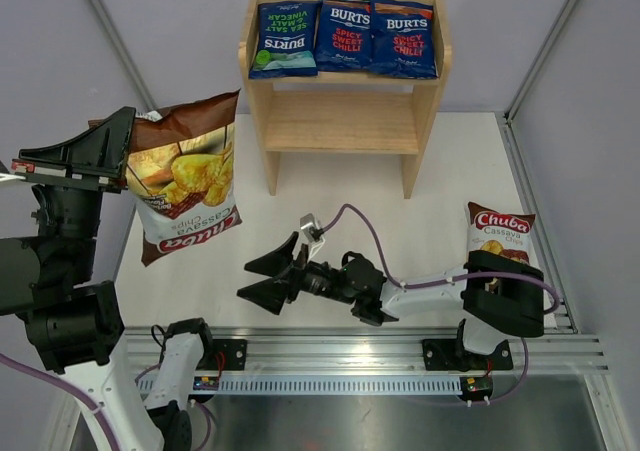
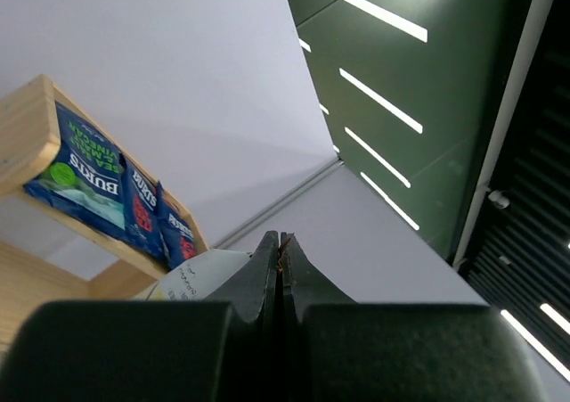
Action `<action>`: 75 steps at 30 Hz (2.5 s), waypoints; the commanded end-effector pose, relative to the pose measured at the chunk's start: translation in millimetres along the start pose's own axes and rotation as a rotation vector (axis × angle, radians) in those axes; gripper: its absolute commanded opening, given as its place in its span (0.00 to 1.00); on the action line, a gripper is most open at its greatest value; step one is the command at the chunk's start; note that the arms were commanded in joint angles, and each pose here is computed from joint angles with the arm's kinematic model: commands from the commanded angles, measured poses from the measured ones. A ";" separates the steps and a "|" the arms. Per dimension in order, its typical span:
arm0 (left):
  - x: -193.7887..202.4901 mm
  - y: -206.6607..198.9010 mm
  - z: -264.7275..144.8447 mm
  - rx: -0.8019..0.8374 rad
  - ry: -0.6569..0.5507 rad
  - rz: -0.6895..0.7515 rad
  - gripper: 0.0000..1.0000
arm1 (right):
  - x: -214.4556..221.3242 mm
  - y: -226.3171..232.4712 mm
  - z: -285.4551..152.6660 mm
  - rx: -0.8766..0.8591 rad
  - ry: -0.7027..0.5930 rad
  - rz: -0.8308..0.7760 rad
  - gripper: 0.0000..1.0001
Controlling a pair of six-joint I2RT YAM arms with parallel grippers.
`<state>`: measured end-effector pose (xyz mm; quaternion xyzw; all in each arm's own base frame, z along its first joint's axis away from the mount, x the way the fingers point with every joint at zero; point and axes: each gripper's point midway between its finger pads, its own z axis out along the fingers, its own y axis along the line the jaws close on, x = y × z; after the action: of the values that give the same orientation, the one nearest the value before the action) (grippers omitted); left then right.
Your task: Place and organize the chips bags onto the shelf
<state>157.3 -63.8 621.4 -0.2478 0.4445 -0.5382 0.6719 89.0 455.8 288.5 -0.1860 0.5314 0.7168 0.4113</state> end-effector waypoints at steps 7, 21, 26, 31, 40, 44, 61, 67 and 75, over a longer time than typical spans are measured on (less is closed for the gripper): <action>0.0 -12.2 -1.8 -0.025 0.009 -0.236 0.00 | -88.7 66.1 54.2 -0.157 -0.429 -0.224 0.99; 19.5 19.4 -3.8 -0.121 0.083 -0.346 0.00 | -114.3 80.7 86.7 -0.269 -0.483 -0.171 0.99; 24.3 33.1 -1.7 -0.154 0.095 -0.369 0.00 | -128.9 88.8 86.9 -0.276 -0.523 -0.173 0.99; 29.8 60.8 -1.1 -0.211 0.092 -0.358 0.00 | -132.0 99.6 70.6 -0.301 -0.502 -0.208 0.90; 33.0 90.8 13.3 -0.209 0.091 -0.298 0.00 | -109.0 93.5 32.1 -0.339 -0.361 -0.235 0.38; 32.3 84.2 15.5 -0.161 0.102 -0.207 0.00 | -98.0 84.8 16.6 -0.305 -0.293 -0.231 0.26; 30.5 159.9 -9.9 -0.393 0.259 0.523 0.99 | -48.1 2.1 -55.2 0.293 0.087 -0.059 0.14; 38.6 214.6 -64.5 -0.558 0.402 0.729 0.99 | -60.8 -28.3 -92.9 0.473 0.047 -0.033 0.13; 77.0 263.6 -114.6 -0.532 0.532 0.769 0.99 | -118.9 -65.0 -90.5 0.552 0.081 -0.010 0.15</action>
<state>192.9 -40.1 345.6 -0.1276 0.7687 -0.1874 0.5981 176.1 332.1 246.3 -0.1012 0.7511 0.4954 0.4245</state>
